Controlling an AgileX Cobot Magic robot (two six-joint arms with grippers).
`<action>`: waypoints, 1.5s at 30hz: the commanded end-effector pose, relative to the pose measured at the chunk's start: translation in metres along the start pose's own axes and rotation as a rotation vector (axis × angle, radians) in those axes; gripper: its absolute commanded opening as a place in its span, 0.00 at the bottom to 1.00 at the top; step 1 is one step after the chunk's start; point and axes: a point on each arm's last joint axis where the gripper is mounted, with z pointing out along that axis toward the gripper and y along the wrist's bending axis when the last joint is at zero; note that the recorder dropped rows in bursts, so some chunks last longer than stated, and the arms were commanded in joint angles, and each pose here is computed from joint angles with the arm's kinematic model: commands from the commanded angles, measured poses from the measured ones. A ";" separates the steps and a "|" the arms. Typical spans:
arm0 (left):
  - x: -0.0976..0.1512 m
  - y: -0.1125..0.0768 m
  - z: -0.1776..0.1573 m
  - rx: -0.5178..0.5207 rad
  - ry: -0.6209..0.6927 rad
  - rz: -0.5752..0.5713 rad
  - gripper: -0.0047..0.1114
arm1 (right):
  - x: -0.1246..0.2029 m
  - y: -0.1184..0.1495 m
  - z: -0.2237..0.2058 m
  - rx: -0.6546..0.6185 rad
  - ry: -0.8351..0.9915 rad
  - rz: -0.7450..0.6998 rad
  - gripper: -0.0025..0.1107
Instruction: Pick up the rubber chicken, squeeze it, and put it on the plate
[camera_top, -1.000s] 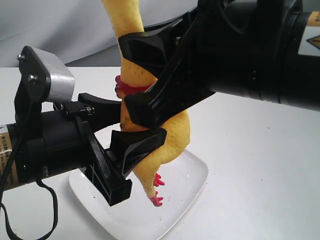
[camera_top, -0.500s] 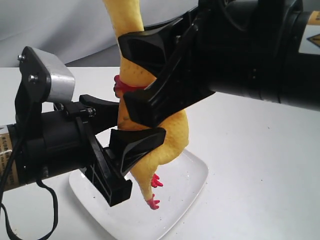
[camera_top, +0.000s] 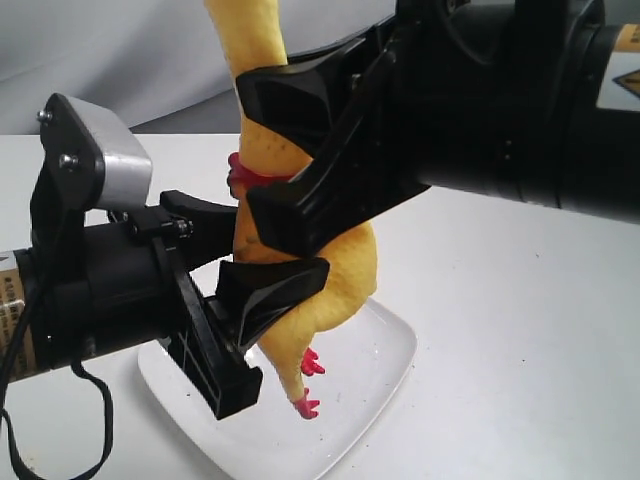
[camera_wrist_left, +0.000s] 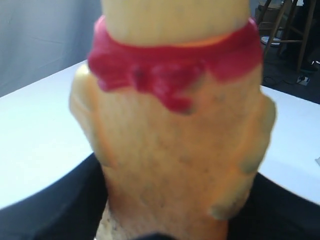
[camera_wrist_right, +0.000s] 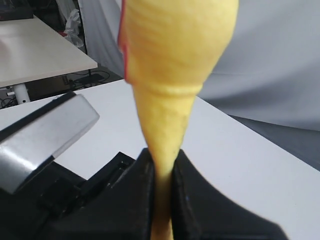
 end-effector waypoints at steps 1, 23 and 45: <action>0.004 -0.003 0.000 0.035 0.020 0.057 0.80 | -0.003 -0.001 -0.001 0.010 -0.032 0.002 0.02; -0.051 -0.020 -0.181 -0.149 -0.586 -0.031 0.04 | 0.047 -0.012 0.036 -0.002 0.360 -0.645 0.02; -0.043 -0.007 -0.180 -0.306 -0.498 -0.043 0.04 | 0.170 -0.007 0.142 -0.078 0.555 -0.365 0.02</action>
